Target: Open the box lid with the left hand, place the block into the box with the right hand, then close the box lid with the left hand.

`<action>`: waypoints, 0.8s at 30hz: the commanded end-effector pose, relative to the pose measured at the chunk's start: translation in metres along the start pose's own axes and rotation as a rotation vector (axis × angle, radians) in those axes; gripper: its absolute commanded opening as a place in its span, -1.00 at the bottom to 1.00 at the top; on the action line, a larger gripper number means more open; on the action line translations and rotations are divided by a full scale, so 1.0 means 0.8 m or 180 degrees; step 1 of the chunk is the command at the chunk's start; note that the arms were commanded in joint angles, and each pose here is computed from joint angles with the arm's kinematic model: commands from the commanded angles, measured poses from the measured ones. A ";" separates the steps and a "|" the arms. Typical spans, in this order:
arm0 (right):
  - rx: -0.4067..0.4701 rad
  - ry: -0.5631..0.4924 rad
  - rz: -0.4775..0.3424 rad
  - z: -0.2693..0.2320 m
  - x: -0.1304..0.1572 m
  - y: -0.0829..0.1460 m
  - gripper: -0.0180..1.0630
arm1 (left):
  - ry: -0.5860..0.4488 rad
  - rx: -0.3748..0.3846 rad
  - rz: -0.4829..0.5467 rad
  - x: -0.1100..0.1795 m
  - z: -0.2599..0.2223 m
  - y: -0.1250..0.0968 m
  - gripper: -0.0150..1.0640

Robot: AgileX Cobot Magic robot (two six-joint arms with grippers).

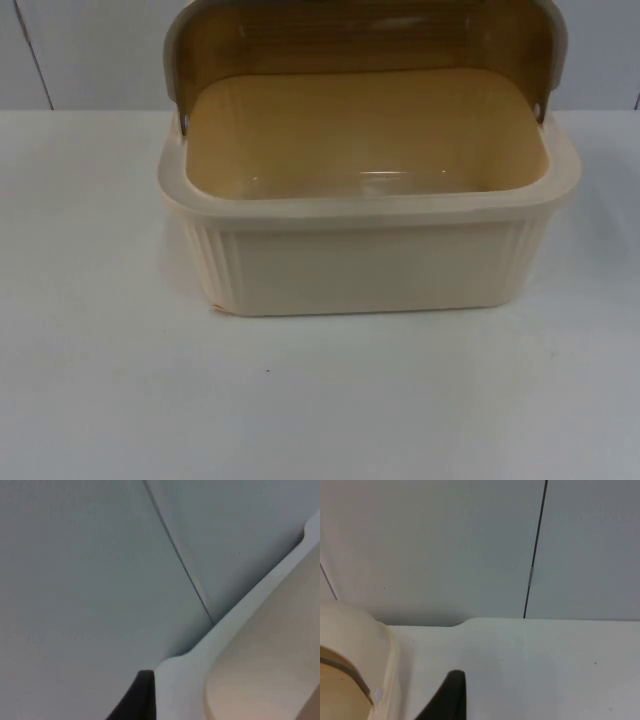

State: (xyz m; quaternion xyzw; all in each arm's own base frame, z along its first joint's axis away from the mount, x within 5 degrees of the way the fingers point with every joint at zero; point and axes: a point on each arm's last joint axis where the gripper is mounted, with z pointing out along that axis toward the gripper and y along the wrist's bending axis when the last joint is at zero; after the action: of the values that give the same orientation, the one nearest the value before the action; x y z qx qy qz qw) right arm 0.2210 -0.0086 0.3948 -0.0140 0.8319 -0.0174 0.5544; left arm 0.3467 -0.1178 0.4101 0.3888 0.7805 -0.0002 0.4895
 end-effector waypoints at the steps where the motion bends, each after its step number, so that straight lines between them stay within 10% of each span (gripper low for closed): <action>1: 0.0023 -0.0067 0.0002 -0.004 -0.004 -0.002 0.97 | 0.0062 0.0004 0.0425 -0.010 0.007 -0.009 0.96; 12: 0.0024 -0.0073 0.0002 -0.004 -0.004 -0.002 0.97 | -0.0108 -0.0184 0.1904 -0.055 0.086 -0.072 0.88; 19: 0.0019 -0.0093 -0.0001 -0.004 -0.005 -0.001 0.97 | -0.0080 -0.0046 0.1973 -0.055 0.115 -0.086 0.83; 24: 0.0013 -0.0096 0.0012 -0.003 -0.005 -0.001 0.97 | -0.0044 0.0064 0.1869 -0.052 0.118 -0.090 0.28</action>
State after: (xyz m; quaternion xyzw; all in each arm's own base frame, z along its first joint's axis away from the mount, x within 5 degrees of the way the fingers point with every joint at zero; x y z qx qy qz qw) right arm 0.2212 -0.0085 0.3955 -0.0136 0.8298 -0.0165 0.5576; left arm 0.3866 -0.2270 0.3603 0.6067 0.6320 0.1391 0.4617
